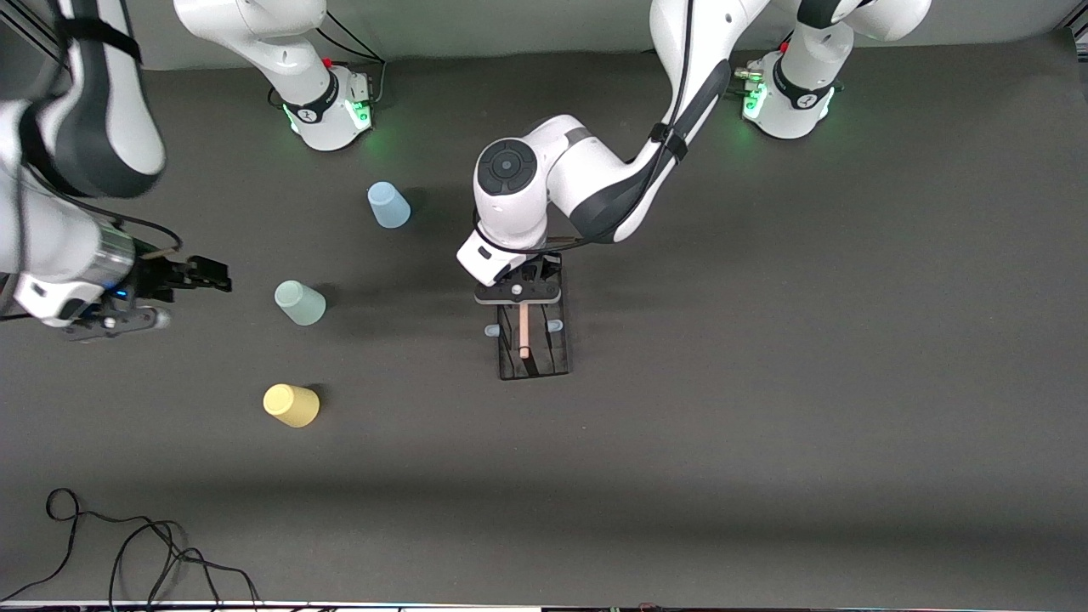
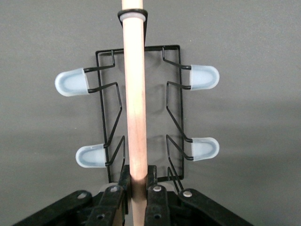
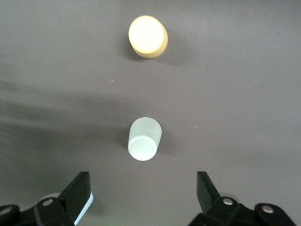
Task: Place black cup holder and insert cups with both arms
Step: 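Release the rack with the left gripper while the right gripper grasps the green cup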
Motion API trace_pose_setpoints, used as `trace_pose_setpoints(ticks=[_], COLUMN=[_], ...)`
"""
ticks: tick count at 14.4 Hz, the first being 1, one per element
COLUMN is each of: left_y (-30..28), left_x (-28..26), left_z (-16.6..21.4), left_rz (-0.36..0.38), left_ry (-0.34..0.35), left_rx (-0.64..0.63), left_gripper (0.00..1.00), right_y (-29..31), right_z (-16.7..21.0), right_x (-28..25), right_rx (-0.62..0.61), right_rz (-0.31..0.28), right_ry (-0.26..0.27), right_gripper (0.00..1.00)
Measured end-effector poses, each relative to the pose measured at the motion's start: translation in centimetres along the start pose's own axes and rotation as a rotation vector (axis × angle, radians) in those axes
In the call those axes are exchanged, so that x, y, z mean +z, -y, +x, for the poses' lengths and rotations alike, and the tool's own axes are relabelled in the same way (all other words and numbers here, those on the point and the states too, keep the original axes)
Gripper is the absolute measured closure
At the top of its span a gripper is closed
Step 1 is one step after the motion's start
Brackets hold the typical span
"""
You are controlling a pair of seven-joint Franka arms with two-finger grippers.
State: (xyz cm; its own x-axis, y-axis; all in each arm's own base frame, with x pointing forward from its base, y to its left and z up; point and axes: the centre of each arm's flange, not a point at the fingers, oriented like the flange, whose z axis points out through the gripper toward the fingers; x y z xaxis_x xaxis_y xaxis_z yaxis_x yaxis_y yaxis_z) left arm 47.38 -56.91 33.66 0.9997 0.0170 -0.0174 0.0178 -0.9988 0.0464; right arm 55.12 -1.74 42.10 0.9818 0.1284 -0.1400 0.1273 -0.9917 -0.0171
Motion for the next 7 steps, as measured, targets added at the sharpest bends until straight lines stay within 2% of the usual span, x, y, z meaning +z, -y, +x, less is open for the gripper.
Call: trace_pose_setpoints(ticks=[4, 7], left_y=[-0.2, -0.7], left_x=[0.0, 0.0], left_z=[0.0, -0.4], left_rz=[-0.007, -0.015], left_ry=[-0.006, -0.012], left_rx=[0.002, 0.009], left_gripper=[0.84, 0.84], right_y=[0.0, -0.2], right_z=[-1.2, -1.4], right_x=[8.7, 14.4], right_rx=[0.001, 0.005], right_rz=[-0.013, -0.013], right_ry=[-0.036, 0.006], right_gripper=[0.00, 0.00])
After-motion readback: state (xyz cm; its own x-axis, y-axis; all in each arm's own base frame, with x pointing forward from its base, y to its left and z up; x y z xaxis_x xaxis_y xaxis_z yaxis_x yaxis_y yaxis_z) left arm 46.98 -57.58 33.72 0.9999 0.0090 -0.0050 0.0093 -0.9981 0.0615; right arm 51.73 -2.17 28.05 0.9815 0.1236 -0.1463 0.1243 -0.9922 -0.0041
